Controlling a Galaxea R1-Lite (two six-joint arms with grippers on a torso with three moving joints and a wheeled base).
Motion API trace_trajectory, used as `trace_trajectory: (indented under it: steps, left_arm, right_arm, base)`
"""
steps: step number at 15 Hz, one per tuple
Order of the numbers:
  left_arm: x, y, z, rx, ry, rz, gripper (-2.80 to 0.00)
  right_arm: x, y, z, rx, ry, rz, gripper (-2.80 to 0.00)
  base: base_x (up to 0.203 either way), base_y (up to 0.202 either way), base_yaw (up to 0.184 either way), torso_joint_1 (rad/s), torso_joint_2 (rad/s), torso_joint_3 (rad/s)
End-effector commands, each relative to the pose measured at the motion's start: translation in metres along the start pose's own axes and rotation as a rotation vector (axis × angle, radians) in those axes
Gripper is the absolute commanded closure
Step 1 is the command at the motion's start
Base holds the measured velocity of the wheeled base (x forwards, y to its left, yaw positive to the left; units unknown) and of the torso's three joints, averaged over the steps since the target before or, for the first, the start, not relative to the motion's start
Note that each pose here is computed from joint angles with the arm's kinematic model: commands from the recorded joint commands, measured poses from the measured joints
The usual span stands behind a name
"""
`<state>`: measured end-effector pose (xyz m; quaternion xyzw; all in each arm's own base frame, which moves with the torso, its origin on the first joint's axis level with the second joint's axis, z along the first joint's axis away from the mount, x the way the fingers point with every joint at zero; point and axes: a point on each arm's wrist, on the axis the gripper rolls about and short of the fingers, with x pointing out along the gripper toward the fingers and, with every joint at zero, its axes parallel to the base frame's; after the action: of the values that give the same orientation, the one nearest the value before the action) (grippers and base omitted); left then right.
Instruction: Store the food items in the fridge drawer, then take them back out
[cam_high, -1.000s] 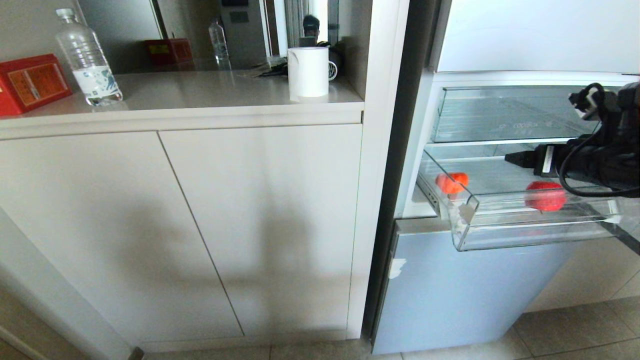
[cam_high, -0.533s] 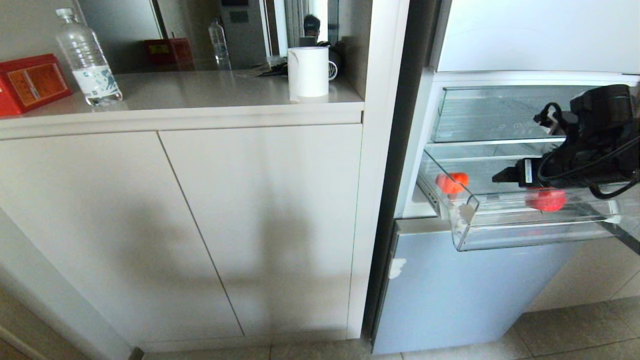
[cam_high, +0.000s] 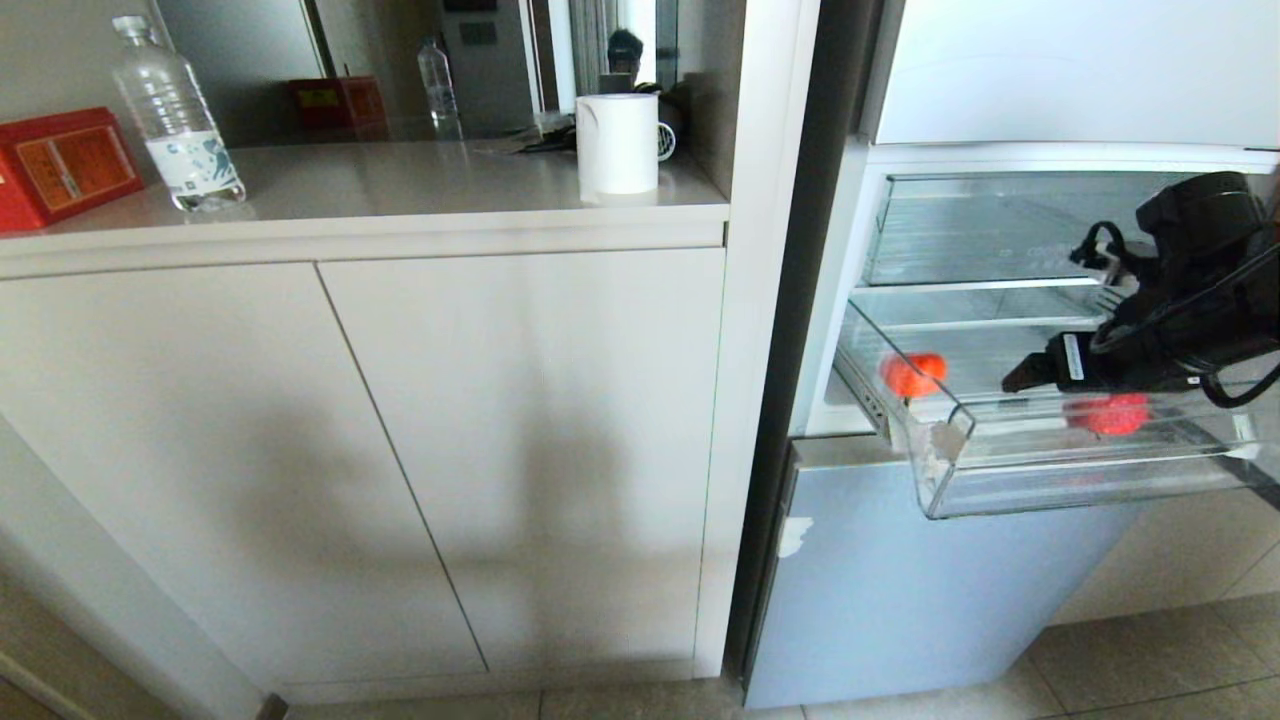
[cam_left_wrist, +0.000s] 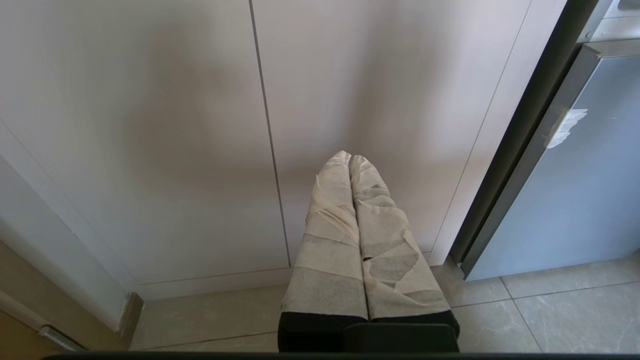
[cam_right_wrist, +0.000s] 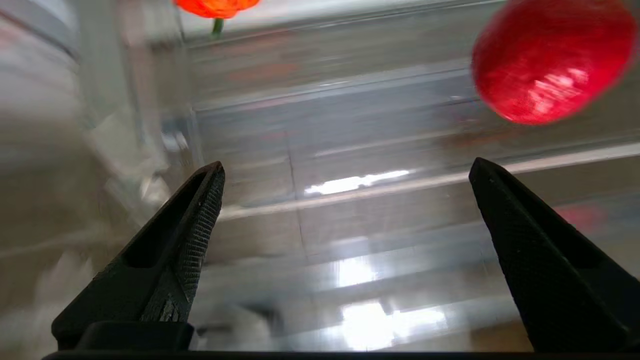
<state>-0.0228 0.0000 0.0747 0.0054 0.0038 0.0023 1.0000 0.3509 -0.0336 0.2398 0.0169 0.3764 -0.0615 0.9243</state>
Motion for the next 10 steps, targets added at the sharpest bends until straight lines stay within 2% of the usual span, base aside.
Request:
trace_trajectory:
  steps: [1, 8, 10]
  left_arm:
    - [0.0, 0.0, 0.0, 0.0, 0.002, 0.001, 0.0]
    - [0.0, 0.0, 0.0, 0.0, 0.002, 0.0, 0.0]
    - [0.0, 0.0, 0.0, 0.0, 0.002, 0.001, 0.0]
  right_arm:
    - [-0.003, -0.004, -0.003, 0.01, 0.033, -0.007, -2.8]
    - [-0.033, -0.007, -0.016, 0.019, 0.136, -0.01, -2.8]
    - [-0.023, -0.008, -0.012, 0.023, 0.132, -0.016, -2.8]
  base:
    - [0.0, 0.0, 0.0, 0.0, 0.0, 0.0]
    - [0.0, 0.0, 0.0, 0.0, 0.0, 0.0]
    - [0.0, 0.0, 0.0, 0.0, 0.0, 0.0]
